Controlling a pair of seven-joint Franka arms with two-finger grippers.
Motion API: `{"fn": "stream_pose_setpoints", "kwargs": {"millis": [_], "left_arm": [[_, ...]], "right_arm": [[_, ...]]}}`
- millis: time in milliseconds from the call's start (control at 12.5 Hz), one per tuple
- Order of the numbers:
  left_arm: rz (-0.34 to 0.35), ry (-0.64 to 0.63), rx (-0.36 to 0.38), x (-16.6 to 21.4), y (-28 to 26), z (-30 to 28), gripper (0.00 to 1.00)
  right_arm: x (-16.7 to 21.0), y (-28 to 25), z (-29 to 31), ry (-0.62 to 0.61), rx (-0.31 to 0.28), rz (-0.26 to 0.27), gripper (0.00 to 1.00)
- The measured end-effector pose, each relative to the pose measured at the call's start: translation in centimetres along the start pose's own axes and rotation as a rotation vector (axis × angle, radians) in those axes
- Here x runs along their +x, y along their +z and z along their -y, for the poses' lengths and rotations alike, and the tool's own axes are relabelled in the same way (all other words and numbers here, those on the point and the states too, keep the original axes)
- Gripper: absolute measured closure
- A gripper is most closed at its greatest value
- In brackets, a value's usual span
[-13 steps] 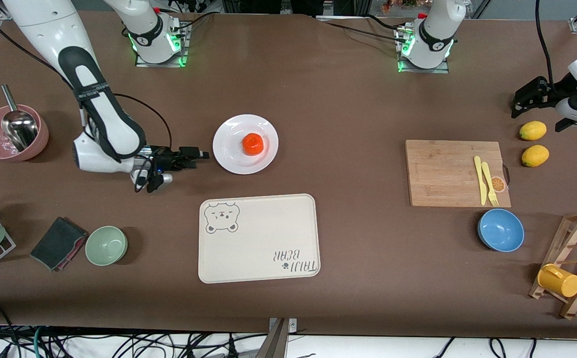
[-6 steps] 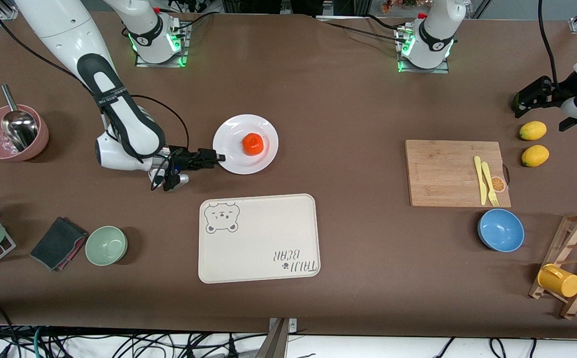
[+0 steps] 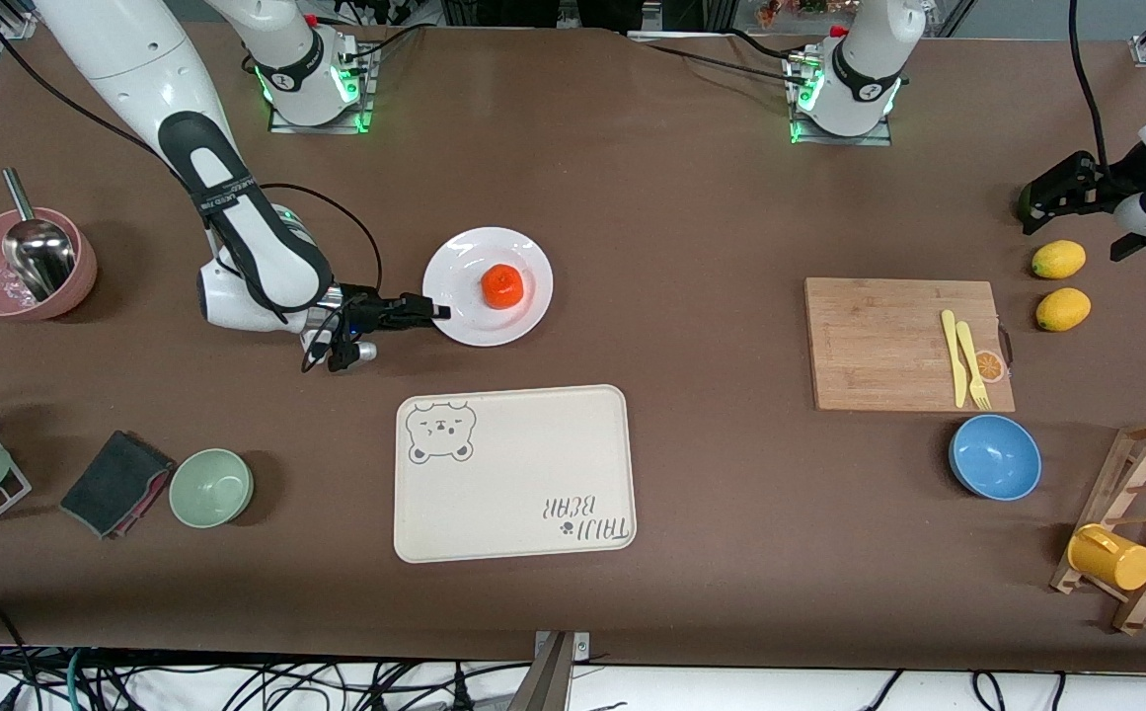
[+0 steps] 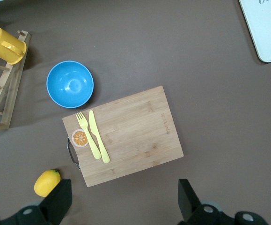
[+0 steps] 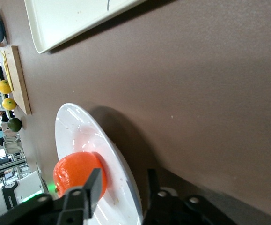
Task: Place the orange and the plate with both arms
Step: 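Slide the right gripper to the plate rim and grip it, then lift the plate with the right gripper and move it over the bear tray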
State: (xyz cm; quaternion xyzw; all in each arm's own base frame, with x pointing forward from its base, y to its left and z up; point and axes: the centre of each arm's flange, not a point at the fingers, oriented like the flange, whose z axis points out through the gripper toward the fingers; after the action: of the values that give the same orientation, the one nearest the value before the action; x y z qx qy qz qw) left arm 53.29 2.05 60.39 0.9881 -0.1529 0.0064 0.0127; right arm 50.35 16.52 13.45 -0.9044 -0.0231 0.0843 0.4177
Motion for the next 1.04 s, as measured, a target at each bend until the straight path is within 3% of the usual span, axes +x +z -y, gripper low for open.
{"fn": "stream_pose_setpoints", "kwargs": {"millis": [479,559,639,719,1038], "left_arm": [[0.003,-0.005,-0.001,-0.05,0.14,0.27,0.00],[0.004,-0.007,-0.001,-0.06,0.19,0.35,0.00],[0.004,-0.007,-0.001,-0.06,0.24,0.39,0.00],[0.006,-0.007,-0.002,-0.05,0.30,0.39,0.00],[0.003,-0.013,0.000,-0.05,0.43,0.72,0.00]], "right_arm": [[-0.12,0.06,-0.10,0.003,-0.001,0.000,0.75],[-0.16,0.08,-0.13,0.004,-0.001,0.001,0.84],[-0.20,0.11,-0.16,0.005,0.000,0.002,0.84],[-0.21,0.11,-0.03,0.008,0.008,0.002,0.92],[-0.14,-0.06,0.30,0.004,0.017,0.002,0.93]]}}
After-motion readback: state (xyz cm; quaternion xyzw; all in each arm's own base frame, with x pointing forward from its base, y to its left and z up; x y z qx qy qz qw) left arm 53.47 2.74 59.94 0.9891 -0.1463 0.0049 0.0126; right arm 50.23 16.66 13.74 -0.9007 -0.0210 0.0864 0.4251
